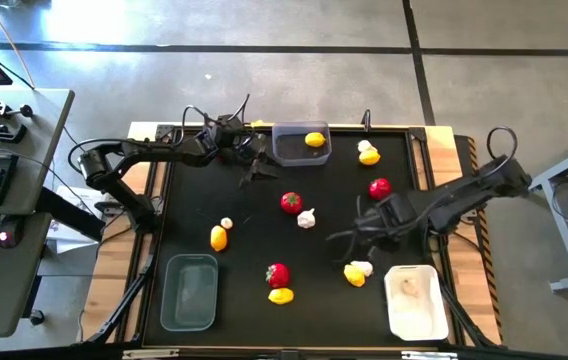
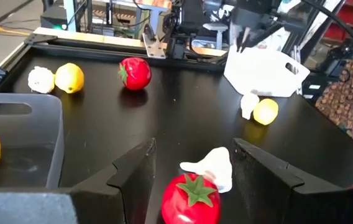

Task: Sort produce into baskets
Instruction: Put the center tomato into the dark green bin

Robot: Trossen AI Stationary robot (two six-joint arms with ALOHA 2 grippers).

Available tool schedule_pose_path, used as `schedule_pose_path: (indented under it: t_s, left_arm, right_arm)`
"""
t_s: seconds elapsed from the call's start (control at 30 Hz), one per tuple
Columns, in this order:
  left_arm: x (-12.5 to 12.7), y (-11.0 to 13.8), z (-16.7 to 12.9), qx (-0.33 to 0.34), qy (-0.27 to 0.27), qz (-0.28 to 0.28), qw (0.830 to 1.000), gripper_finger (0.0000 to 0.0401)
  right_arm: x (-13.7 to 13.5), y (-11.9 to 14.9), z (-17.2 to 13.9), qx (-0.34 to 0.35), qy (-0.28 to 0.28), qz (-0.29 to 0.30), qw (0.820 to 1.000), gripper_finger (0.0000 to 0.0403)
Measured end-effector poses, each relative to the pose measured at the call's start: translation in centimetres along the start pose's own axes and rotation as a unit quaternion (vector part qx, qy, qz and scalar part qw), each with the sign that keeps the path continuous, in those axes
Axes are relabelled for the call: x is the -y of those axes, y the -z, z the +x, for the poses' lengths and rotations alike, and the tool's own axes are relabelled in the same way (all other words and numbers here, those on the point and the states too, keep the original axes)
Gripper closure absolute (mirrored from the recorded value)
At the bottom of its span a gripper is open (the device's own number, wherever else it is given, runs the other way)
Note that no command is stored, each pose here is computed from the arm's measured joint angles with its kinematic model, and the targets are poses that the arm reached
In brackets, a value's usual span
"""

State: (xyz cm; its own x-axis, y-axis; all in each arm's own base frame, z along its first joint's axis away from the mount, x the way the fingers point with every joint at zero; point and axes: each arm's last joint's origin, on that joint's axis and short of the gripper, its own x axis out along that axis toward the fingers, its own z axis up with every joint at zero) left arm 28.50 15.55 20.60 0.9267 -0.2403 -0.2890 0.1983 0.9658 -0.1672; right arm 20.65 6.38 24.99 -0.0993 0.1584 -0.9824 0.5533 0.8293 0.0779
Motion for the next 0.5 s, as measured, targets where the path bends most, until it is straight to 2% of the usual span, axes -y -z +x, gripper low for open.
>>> schedule_pose_path:
  t_s: [0.17,0.33,0.5]
  left_arm:
    - [0.1,0.1,0.0,-0.005,0.007,-0.012,1.000,0.0204]
    - [0.1,0.5,0.0,-0.019,0.008,-0.009,1.000,0.0204]
    - [0.1,0.6,0.0,-0.023,0.007,-0.005,1.000,0.0204]
  right_arm:
    - [1.0,-3.7,2.1,0.107,-0.046,-0.057,0.992,0.0398]
    - [2.4,-6.6,4.5,0.220,-0.079,-0.092,0.968,0.0401]
    - [4.5,-8.5,5.7,0.291,-0.088,-0.107,0.947,0.0402]
